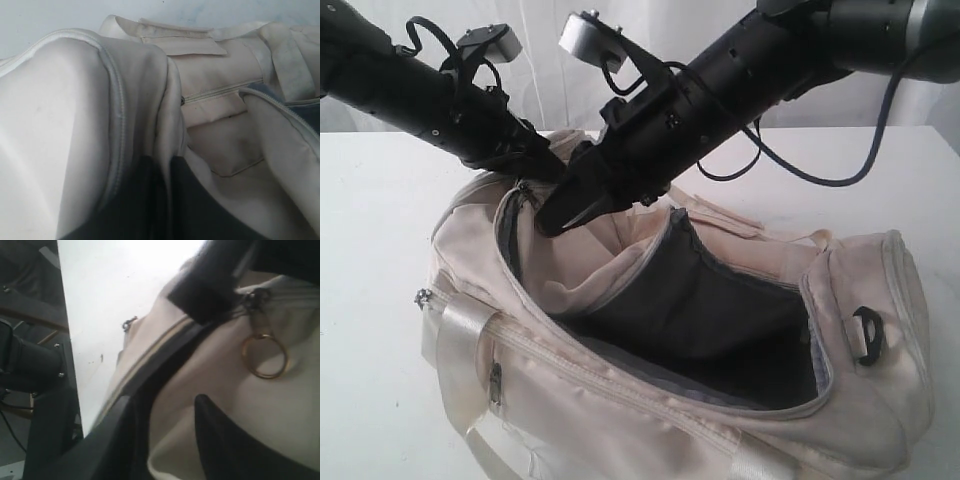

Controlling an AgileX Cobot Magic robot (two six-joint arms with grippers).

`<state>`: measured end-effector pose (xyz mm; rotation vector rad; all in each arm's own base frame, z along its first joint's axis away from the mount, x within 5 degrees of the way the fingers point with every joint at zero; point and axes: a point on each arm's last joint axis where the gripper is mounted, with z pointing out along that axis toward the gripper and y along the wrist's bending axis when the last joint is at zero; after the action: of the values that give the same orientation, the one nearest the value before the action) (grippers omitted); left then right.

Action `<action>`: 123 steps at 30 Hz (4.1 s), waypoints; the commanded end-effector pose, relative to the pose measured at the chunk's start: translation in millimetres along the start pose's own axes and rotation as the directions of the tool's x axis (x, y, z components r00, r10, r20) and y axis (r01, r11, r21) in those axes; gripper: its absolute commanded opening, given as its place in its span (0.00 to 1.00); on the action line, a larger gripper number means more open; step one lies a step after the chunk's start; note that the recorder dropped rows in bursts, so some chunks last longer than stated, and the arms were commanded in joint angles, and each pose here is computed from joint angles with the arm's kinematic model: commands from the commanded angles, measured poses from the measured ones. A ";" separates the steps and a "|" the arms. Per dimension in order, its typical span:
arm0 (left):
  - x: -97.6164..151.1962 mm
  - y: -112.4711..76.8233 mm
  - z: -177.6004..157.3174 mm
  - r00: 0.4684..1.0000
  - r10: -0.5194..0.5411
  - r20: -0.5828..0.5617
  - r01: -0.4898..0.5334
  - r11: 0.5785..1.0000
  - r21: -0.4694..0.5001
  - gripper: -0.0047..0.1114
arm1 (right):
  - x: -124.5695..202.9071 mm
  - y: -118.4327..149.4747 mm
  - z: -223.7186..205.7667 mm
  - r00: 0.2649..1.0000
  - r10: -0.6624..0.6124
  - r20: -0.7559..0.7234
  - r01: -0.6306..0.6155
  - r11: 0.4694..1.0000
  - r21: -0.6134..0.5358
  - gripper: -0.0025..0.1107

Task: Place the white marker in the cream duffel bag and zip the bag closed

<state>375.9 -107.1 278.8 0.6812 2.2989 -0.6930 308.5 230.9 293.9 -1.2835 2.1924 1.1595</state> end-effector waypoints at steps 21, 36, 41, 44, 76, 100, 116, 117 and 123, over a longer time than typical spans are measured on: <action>-1.0 -2.9 -2.4 1.000 0.017 0.001 -0.017 0.999 0.027 0.04 | 12.7 -59.5 9.0 0.992 -0.005 0.130 0.011 0.999 -0.046 0.35; -1.2 -2.6 -2.4 1.000 0.021 0.004 -0.021 1.000 0.023 0.04 | 14.5 -72.7 25.7 0.982 0.019 0.189 -0.003 0.996 -0.087 0.35; -1.2 -2.6 -2.4 1.000 0.026 0.004 -0.026 0.999 0.023 0.04 | 12.1 -67.2 31.1 0.982 0.010 0.191 0.010 0.995 -0.102 0.35; -1.0 -3.1 -2.4 0.999 0.037 0.002 -0.037 0.999 0.029 0.04 | 10.5 -66.1 36.3 0.982 -0.001 0.188 0.016 0.997 -0.074 0.35; -4.5 -1.0 -3.2 0.999 0.034 0.038 -0.034 0.999 -0.002 0.04 | -9.7 23.2 29.8 0.997 0.012 0.081 0.007 0.973 -0.230 0.06; -4.4 0.9 -3.8 0.999 0.037 0.038 -0.037 0.999 -0.012 0.04 | 58.7 80.5 -7.8 0.963 0.081 -0.257 -0.071 0.996 0.046 0.06; -3.9 2.3 -4.2 0.998 0.044 0.034 -0.043 0.999 -0.022 0.04 | 111.8 117.4 -82.6 0.948 0.185 -0.259 -0.036 0.872 0.488 0.06; -3.8 2.2 -4.2 0.998 0.044 0.033 -0.043 0.999 -0.021 0.04 | 112.4 119.2 -84.0 0.950 0.180 -0.254 -0.035 0.872 0.488 0.06; -3.2 1.0 -4.1 0.999 0.041 0.027 -0.041 0.999 -0.007 0.04 | 101.3 118.0 -71.8 0.981 0.140 -0.135 -0.072 0.907 0.416 0.07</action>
<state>377.1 -106.3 280.1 0.7185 2.2649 -0.6617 157.7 139.5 331.0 -1.1454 2.5316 0.5144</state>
